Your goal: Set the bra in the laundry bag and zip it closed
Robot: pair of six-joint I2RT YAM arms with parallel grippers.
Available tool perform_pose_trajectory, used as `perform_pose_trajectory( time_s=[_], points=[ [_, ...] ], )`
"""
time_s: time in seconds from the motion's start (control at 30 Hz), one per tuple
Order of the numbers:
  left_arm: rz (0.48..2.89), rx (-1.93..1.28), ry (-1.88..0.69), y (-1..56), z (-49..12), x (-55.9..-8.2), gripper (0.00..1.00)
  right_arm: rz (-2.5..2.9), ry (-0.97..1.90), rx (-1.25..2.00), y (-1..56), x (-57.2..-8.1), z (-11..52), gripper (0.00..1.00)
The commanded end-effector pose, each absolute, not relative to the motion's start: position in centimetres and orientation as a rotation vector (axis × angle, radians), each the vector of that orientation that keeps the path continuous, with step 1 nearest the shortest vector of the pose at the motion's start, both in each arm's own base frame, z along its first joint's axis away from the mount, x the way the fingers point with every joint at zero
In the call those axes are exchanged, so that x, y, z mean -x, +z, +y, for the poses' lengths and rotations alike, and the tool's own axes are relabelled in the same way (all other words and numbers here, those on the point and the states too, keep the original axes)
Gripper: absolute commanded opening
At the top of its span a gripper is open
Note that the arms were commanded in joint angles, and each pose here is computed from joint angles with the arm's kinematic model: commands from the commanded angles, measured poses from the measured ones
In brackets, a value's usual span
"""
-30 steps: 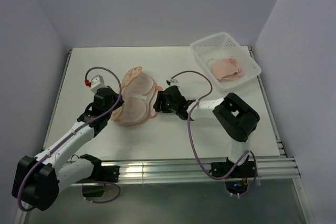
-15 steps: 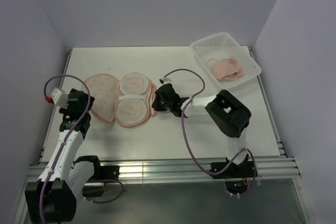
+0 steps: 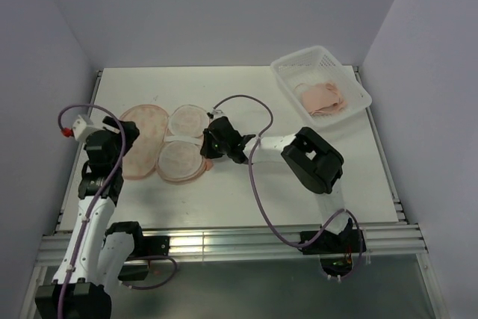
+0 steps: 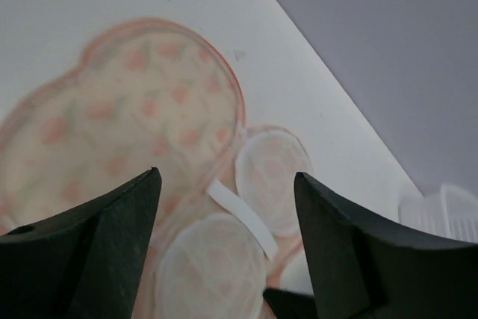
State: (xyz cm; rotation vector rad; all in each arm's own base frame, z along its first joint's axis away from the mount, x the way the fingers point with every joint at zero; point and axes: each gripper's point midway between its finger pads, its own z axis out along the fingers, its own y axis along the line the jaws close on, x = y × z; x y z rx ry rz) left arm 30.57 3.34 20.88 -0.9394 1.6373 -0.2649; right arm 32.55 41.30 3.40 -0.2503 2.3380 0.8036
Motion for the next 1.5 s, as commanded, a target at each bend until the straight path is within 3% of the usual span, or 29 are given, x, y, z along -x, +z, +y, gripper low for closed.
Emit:
perform_pose_trajectory(
  time_s=[0.0,0.07,0.1,0.2,0.33,0.43,0.47,0.53,0.8,0.9,1.07,1.23,1.33,1.4,1.43,1.47],
  points=[
    [1.784,0.771,-0.497,17.4,-2.9,-31.0,0.76,2.278,0.808,0.258,6.1,-33.5,42.0,0.16],
    [1.833,0.707,-0.566,15.9,-6.3,-31.7,0.73,2.276,0.776,0.229,7.3,-34.3,40.5,0.31],
    [1.872,0.66,-0.59,15.2,-8.2,-31.7,0.73,2.282,0.754,0.235,7.3,-34.1,39.5,0.55],
    [1.937,0.616,-0.608,13.5,-10.7,-33.5,0.67,2.237,0.684,0.21,9.6,-35.0,36.2,0.87],
    [2.005,0.61,-0.574,11.2,-11.5,-36.6,0.52,2.187,0.634,0.185,12.4,-35.0,31.8,0.84],
    [2.053,0.641,-0.52,9.8,-11.3,-39.2,0.43,2.133,0.633,0.156,15.0,-34.6,29.2,0.69],
    [2.087,0.666,-0.495,8.3,-11.1,-39.5,0.42,2.123,0.63,0.157,15.3,-34.4,28.9,0.6],
    [2.086,0.717,-0.468,7.3,-10.2,-40.1,0.4,2.117,0.633,0.156,15.3,-33.7,28.4,0.53],
    [2.029,0.939,-0.392,4.2,-5.1,-38.9,0.38,1.906,0.58,0.112,24.2,-33.7,24.6,0.47],
    [1.986,0.935,-0.417,5.5,-4.8,-39.3,0.39,1.866,0.505,0.027,26.8,-35.5,20.0,0.42],
    [1.874,0.889,-0.528,10.0,-5.6,-40.0,0.44,1.894,0.313,-0.188,26.3,-39.2,10.5,0.38],
    [1.79,0.713,-0.711,16.0,-9.5,-39.1,0.6,1.994,0.06,-0.446,20.6,-43.0,2.7,0.37],
    [1.754,0.506,-0.832,20.0,-14.0,-36.7,0.64,2.009,-0.109,-0.553,18.8,-45.0,-1.3,0.38],
    [1.707,0.379,-0.937,22.4,-17.3,-34.2,0.65,1.991,-0.166,-0.596,19.2,-46.6,-3.1,0.46],
    [1.722,0.316,-0.987,22.0,-18.7,-32.8,0.65,2.065,-0.21,-0.599,16.5,-47.2,-3.6,0.51],
    [1.691,0.265,-1.025,22.9,-19.6,-32.0,0.66,2.052,-0.222,-0.594,17.8,-48.6,-3.8,0.6]
  ],
)
